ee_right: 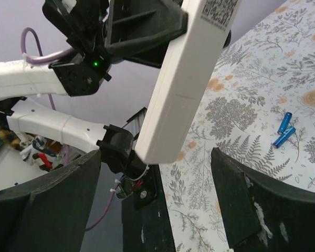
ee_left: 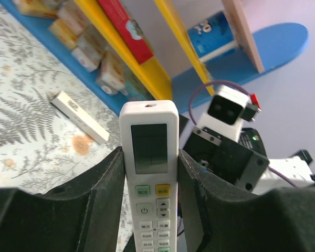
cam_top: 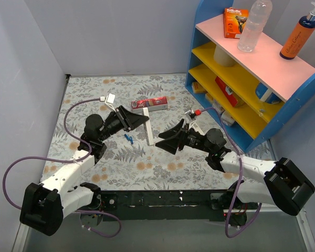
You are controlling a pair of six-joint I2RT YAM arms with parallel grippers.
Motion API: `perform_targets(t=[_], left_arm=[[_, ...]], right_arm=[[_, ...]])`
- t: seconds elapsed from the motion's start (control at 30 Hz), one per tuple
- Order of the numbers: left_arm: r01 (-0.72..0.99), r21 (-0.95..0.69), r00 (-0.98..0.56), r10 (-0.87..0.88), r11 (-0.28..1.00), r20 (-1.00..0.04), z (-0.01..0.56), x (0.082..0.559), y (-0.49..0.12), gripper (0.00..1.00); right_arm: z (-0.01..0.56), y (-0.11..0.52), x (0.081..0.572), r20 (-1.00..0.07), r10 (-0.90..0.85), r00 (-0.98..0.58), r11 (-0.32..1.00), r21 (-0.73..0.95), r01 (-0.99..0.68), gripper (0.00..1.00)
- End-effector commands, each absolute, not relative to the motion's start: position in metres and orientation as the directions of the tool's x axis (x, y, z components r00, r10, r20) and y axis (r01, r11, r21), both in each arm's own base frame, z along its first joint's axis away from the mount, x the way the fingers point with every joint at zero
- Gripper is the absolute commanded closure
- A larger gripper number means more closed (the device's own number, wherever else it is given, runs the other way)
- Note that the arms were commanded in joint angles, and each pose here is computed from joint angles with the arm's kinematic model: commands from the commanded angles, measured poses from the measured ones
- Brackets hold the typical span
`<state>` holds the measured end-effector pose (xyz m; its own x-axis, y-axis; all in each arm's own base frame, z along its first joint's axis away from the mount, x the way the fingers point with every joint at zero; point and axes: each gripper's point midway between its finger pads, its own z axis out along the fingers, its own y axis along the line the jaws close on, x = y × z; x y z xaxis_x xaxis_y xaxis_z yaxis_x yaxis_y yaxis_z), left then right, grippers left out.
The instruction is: Load the batteries into the remote control
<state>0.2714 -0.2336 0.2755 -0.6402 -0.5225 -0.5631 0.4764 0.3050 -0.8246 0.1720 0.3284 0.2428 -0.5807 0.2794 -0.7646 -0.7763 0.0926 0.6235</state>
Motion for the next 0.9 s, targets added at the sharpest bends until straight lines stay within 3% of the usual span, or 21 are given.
perform_targets(t=[0.0,0.33,0.43,0.53,0.57,0.63,0.67,0.8,0.87], left_arm=[[0.592,-0.783,-0.617,-0.518,0.191,-0.593,0.307,0.246,-0.243,1.0],[0.662,-0.742,-0.6,-0.52,0.104,-0.608,0.329,0.222,-0.25,1.0],[0.669,-0.736,-0.597,-0.515,0.105,-0.615,0.329,0.22,-0.251,1.0],[0.662,-0.739,-0.593,-0.517,0.124,-0.617,0.323,0.221,-0.25,1.0],[0.659,-0.741,-0.594,-0.513,0.132,-0.62,0.321,0.222,-0.25,0.91],[0.651,-0.74,-0.592,-0.497,0.168,-0.634,0.315,0.224,-0.25,0.83],[0.647,-0.739,-0.587,-0.495,0.187,-0.64,0.313,0.226,-0.249,0.66],[0.634,-0.712,-0.547,-0.476,0.303,-0.689,0.306,0.234,-0.244,0.03],[0.628,-0.678,-0.508,-0.459,0.382,-0.729,0.305,0.239,-0.238,0.02]], right_arm=[[0.295,0.334,0.17,-0.758,0.383,-0.527,-0.025,0.562,-0.827,0.08],[0.302,0.352,0.159,-0.738,0.35,-0.578,-0.156,0.562,-0.812,0.12],[0.307,0.353,0.15,-0.73,0.344,-0.59,-0.228,0.545,-0.807,0.25],[0.308,0.356,0.142,-0.729,0.319,-0.605,-0.275,0.539,-0.796,0.51],[0.308,0.356,0.141,-0.733,0.311,-0.605,-0.282,0.537,-0.795,0.72],[0.306,0.355,0.14,-0.736,0.308,-0.603,-0.279,0.536,-0.797,0.87],[0.301,0.356,0.141,-0.736,0.299,-0.608,-0.266,0.547,-0.794,0.97],[0.286,0.359,0.15,-0.76,0.265,-0.593,-0.171,0.568,-0.805,0.99],[0.281,0.359,0.16,-0.796,0.266,-0.543,-0.086,0.542,-0.836,0.99]])
